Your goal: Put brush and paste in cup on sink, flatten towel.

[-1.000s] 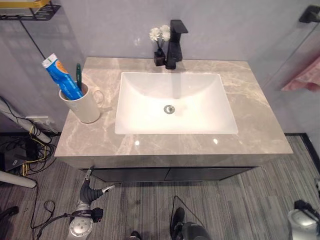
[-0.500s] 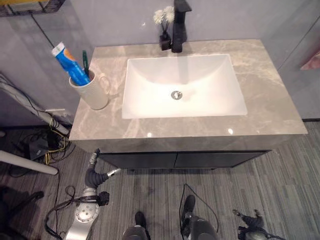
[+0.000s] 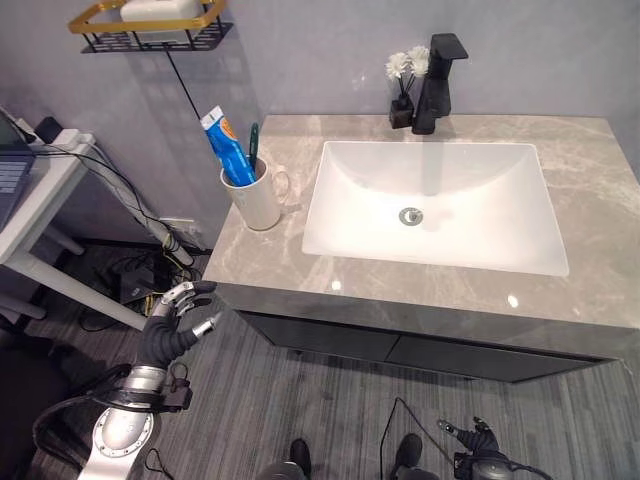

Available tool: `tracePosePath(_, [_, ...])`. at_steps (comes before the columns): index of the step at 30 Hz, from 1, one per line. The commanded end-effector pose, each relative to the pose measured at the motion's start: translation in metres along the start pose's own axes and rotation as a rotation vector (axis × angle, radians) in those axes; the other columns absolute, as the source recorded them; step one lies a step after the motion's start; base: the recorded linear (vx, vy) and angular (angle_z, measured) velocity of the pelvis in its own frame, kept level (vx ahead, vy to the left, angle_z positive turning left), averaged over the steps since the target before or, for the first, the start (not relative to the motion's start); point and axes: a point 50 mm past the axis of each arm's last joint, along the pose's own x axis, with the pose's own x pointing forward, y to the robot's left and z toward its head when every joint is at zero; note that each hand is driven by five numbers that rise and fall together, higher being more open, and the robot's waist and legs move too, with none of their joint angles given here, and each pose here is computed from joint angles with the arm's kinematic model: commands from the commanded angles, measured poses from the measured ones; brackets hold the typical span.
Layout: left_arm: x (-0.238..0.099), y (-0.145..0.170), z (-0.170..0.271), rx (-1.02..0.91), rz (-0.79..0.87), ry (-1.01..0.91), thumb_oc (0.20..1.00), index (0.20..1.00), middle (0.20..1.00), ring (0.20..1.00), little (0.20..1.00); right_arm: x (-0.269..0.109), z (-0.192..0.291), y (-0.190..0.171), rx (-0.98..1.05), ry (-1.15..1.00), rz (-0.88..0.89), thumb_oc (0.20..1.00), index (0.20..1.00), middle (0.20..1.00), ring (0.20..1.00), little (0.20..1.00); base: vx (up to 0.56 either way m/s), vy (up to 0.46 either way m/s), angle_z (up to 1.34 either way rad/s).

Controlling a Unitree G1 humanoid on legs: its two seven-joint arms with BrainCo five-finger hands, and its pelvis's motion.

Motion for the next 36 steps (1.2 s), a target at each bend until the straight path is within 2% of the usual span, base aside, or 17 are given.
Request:
tracePosePath(1, [0.013, 0.003, 0.047, -0.017, -0.059, -0.240, 0.200, 0.200, 0.200, 0.200, 0.200, 0.003, 0.005, -0.003, 0.016, 0.006, -0.004, 1.000, 1.000, 1.000, 1.000, 1.000, 0.00, -0.017, 0.10])
tracePosePath(11, [0.025, 0.014, 0.042, -0.066, 0.007, -0.238, 0.200, 0.200, 0.200, 0.200, 0.200, 0.001, -0.011, -0.016, 0.061, 0.076, -0.036, 1.000, 1.000, 1.000, 1.000, 1.000, 0.00, 0.003, -0.01])
tracePosePath(23, [0.056, 0.023, 0.014, -0.189, 0.137, -0.155, 0.200, 0.200, 0.200, 0.200, 0.200, 0.006, 0.010, -0.015, 0.036, 0.018, -0.034, 1.000, 1.000, 1.000, 1.000, 1.000, 0.01, 0.012, -0.14])
tracePosePath(28, [0.080, 0.028, 0.026, -0.194, 0.161, -0.210, 0.200, 0.200, 0.200, 0.200, 0.200, 0.009, 0.031, -0.007, 0.028, -0.046, -0.012, 1.000, 1.000, 1.000, 1.000, 1.000, 0.05, 0.008, -0.07])
tracePosePath(36, [0.099, 0.039, 0.041, -0.188, 0.225, -0.261, 0.200, 0.200, 0.200, 0.200, 0.200, 0.011, 0.041, -0.008, 0.025, -0.074, -0.018, 1.000, 1.000, 1.000, 1.000, 1.000, 0.03, -0.002, -0.05])
